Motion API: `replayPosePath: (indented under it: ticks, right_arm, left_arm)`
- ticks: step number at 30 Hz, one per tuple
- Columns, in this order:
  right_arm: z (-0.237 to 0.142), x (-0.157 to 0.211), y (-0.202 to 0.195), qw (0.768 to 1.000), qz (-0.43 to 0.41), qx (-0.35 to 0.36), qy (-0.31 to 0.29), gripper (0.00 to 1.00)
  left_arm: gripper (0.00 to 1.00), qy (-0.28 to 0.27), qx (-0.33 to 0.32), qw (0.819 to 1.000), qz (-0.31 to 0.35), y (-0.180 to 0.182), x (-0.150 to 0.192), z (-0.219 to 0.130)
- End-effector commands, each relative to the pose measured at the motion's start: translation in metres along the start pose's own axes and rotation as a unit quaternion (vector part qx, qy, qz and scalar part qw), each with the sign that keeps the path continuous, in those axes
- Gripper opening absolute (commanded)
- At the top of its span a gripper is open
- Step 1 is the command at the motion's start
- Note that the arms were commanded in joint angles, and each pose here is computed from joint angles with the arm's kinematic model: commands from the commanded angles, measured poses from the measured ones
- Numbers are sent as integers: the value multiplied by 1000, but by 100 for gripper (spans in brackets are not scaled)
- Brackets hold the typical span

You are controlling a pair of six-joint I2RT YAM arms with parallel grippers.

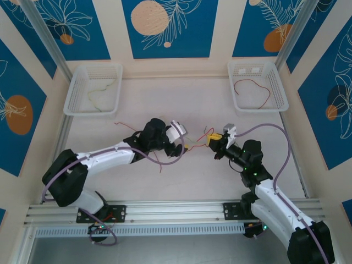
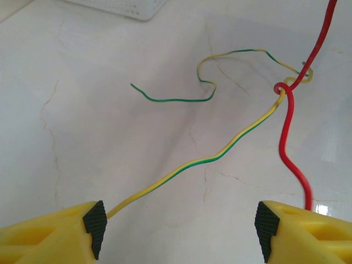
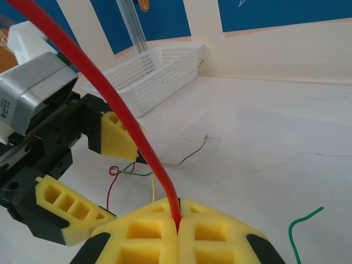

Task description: Untangle the cables

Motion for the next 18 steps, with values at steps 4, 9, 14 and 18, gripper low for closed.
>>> replayPosePath:
  ticks: [4,9,14,18]
  right_arm:
    - [-3,4,6,1000,15,-21,1,0]
    - [-2,2,6,1000,17,-22,-3,0]
    - [-2,-1,2,1000,19,-8,-12,0]
    - [-3,-4,-2,999,28,5,-19,0]
  left_arm:
    - [68,-27,35,999,11,-2,-18,12]
    - [53,-34,52,998,15,-5,-25,19]
    - [35,-38,74,996,15,-11,-26,21]
    - [16,-30,81,996,13,-14,-21,22]
Point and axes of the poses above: each hand's point on the last joint's axis, 136 mm out from that joint toward the fingers, its own z axis out along the fingers, its own y axis along the line the jaws close on, x = y × z, the point moved 2 cm from there along -z, back along the fingers
